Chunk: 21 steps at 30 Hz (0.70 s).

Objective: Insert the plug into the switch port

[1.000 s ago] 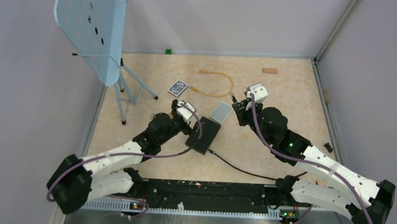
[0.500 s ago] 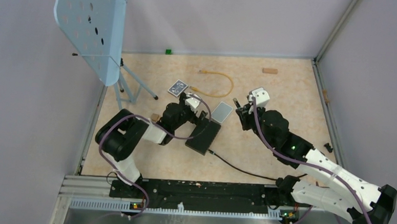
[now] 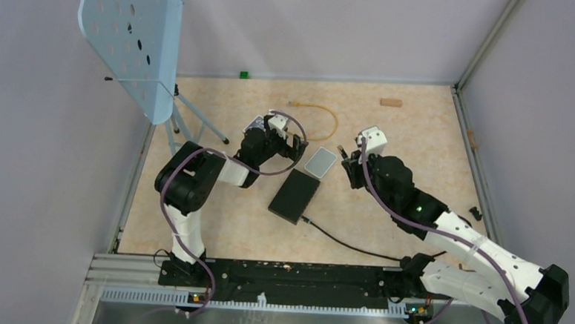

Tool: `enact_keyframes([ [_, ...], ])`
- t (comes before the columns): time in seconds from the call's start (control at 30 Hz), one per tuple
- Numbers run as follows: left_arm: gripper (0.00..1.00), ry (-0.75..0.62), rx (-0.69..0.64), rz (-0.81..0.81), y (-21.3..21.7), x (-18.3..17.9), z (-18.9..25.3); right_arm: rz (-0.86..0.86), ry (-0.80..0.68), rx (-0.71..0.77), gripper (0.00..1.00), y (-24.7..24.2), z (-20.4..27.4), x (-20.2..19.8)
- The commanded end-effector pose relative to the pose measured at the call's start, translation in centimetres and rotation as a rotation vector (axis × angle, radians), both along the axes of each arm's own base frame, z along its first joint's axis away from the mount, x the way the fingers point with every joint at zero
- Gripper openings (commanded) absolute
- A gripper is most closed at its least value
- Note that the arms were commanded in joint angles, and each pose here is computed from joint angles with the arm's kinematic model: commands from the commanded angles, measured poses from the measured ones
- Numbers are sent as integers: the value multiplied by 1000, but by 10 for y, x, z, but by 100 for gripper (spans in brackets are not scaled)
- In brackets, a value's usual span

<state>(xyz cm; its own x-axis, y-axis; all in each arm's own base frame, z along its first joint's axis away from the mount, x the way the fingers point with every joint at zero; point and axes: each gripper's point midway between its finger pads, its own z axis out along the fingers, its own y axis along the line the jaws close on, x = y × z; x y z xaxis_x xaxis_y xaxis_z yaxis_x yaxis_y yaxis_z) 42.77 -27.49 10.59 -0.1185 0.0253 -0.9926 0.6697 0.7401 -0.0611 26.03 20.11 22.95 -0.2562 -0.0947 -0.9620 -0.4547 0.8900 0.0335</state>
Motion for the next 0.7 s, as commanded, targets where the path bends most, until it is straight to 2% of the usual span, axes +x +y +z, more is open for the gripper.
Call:
enact_keyframes([
  [0.0, 99, 86, -96, 60, -1, 20, -10, 14, 8, 29, 0, 6, 2, 5],
  [0.17, 99, 211, -143, 32, 6, 40, -25, 8, 8, 24, 0, 4, 4, 8],
  [0.3, 99, 193, -131, -44, 3, 40, -23, 0, 8, 29, 0, 3, 4, 9],
  [0.43, 99, 96, -56, -59, -2, 19, -6, -6, 12, 9, 0, 0, 1, 11],
  [0.67, 99, 83, -97, -89, -7, -33, 31, -39, 73, -47, 0, -19, -20, 24],
])
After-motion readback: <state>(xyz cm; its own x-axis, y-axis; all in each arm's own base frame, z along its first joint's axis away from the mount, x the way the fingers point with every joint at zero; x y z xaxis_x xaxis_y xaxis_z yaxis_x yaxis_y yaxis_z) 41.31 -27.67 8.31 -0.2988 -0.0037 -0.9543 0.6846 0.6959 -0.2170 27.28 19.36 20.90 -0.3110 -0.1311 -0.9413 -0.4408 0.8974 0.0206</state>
